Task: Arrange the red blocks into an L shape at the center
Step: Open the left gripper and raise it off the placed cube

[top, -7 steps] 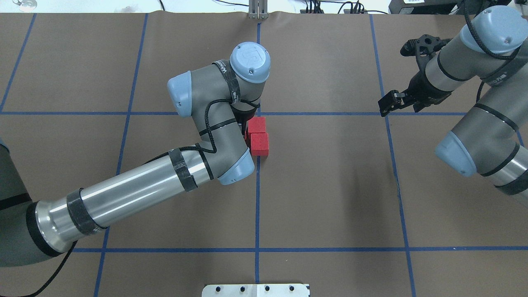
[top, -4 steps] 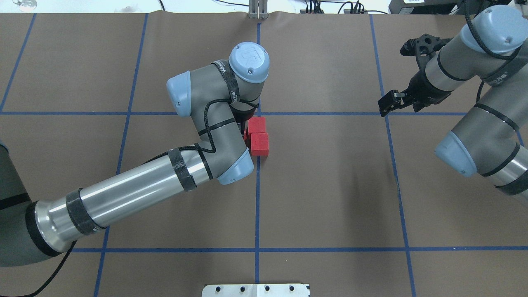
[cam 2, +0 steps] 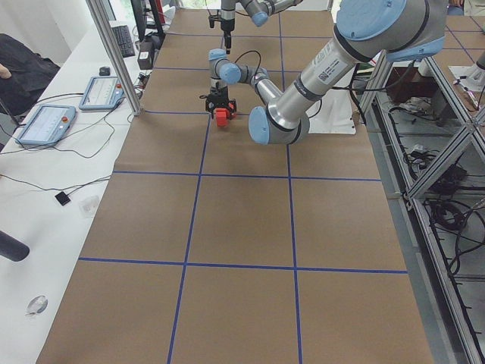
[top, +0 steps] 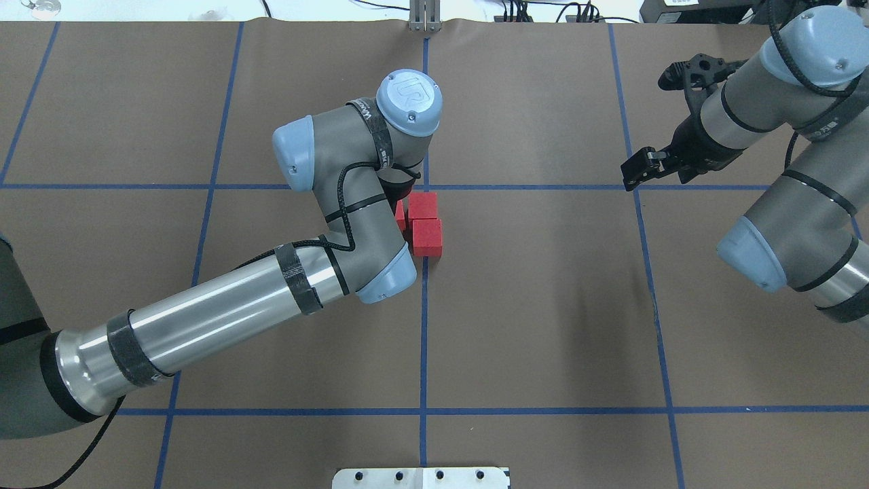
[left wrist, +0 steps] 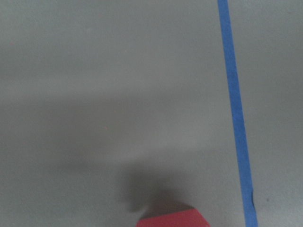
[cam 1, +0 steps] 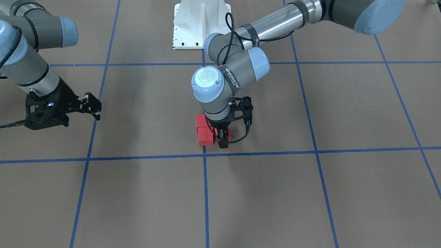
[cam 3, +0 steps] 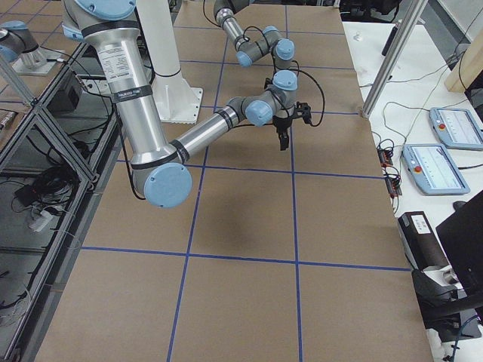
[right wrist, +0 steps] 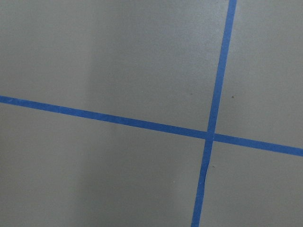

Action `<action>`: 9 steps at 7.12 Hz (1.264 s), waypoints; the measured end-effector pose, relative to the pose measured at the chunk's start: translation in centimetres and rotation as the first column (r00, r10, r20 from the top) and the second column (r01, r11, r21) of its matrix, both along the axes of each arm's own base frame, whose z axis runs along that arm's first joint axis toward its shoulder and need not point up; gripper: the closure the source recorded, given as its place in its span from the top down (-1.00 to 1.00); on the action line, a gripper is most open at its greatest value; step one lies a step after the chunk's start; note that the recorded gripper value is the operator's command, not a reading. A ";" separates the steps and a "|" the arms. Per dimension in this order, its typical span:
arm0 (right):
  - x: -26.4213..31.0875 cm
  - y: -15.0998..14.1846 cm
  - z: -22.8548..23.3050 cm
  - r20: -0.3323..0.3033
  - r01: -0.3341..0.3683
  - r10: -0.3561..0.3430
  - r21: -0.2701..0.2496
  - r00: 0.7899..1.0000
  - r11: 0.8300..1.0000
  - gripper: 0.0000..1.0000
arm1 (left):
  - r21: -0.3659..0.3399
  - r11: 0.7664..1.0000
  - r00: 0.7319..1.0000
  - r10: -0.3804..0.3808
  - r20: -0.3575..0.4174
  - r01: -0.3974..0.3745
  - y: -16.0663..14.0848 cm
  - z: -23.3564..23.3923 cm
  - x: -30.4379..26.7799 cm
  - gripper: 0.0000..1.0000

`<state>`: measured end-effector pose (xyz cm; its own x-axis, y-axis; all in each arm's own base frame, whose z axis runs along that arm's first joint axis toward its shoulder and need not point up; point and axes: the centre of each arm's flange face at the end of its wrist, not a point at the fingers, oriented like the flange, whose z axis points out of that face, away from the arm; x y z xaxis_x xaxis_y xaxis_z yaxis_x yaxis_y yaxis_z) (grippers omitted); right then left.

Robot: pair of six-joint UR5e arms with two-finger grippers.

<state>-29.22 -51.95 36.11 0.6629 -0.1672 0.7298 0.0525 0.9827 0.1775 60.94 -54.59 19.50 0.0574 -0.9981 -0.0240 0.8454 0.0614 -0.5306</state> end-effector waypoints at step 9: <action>-0.2 0.2 -0.2 0.009 0.009 -0.009 -0.004 1.000 1.000 0.98 | -0.013 1.000 0.999 -0.015 0.032 0.016 -0.3 2.0 -2.8 -1.00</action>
<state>-29.43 -51.79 35.90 0.6546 -0.1701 0.7366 0.0599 0.9830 0.1737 58.14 -54.89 21.49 0.0424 -0.9991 -0.0094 0.8625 0.0413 -0.5044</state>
